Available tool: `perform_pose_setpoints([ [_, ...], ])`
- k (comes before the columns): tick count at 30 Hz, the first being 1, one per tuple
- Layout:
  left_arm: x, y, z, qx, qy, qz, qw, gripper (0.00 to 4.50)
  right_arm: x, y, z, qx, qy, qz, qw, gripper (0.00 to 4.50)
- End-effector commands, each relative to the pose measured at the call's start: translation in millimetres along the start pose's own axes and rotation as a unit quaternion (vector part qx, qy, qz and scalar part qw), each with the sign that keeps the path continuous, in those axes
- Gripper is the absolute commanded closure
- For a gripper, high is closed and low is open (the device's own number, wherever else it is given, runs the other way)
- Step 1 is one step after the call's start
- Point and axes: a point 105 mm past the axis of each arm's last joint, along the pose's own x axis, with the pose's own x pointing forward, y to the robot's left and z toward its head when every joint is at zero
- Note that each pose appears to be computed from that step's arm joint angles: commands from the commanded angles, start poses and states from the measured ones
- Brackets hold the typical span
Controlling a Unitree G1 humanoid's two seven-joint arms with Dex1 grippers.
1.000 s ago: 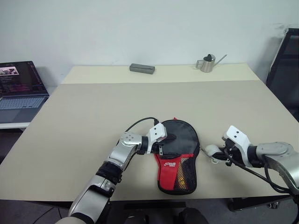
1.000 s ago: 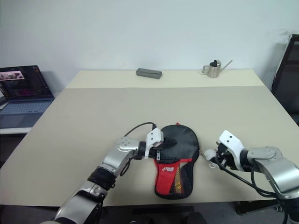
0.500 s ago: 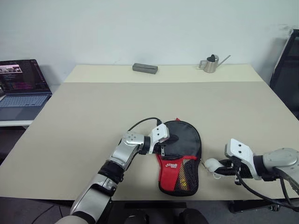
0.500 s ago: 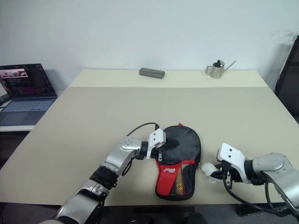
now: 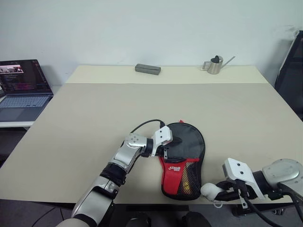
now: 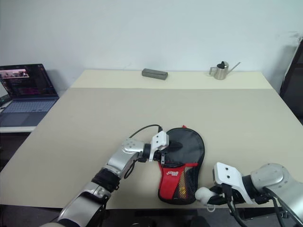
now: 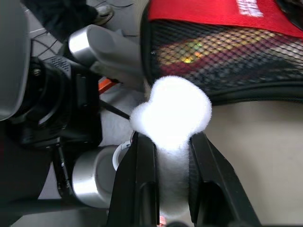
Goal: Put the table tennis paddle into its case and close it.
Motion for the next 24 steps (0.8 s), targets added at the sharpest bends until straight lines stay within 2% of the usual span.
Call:
perform_pose_setpoints([
  [1,-0.4,-15.5,-39.6,-0.05,0.062,-0.018,0.997,0.0,2.2,19.5,8.6,-0.015,-0.008,0.054,0.998,4.16],
  [11,2.4,-17.8,-37.6,-0.049,0.061,-0.023,0.997,0.0,14.3,49.3,15.4,-0.01,-0.025,0.118,0.993,4.16],
  [17,8.0,-18.4,-35.0,-0.047,0.058,-0.024,0.997,0.0,24.2,50.9,23.3,-0.022,-0.04,0.126,0.991,4.17],
  [24,9.3,-17.1,-33.2,-0.047,0.055,-0.02,0.997,0.0,26.9,33.7,25.5,-0.032,-0.04,0.086,0.995,4.17],
])
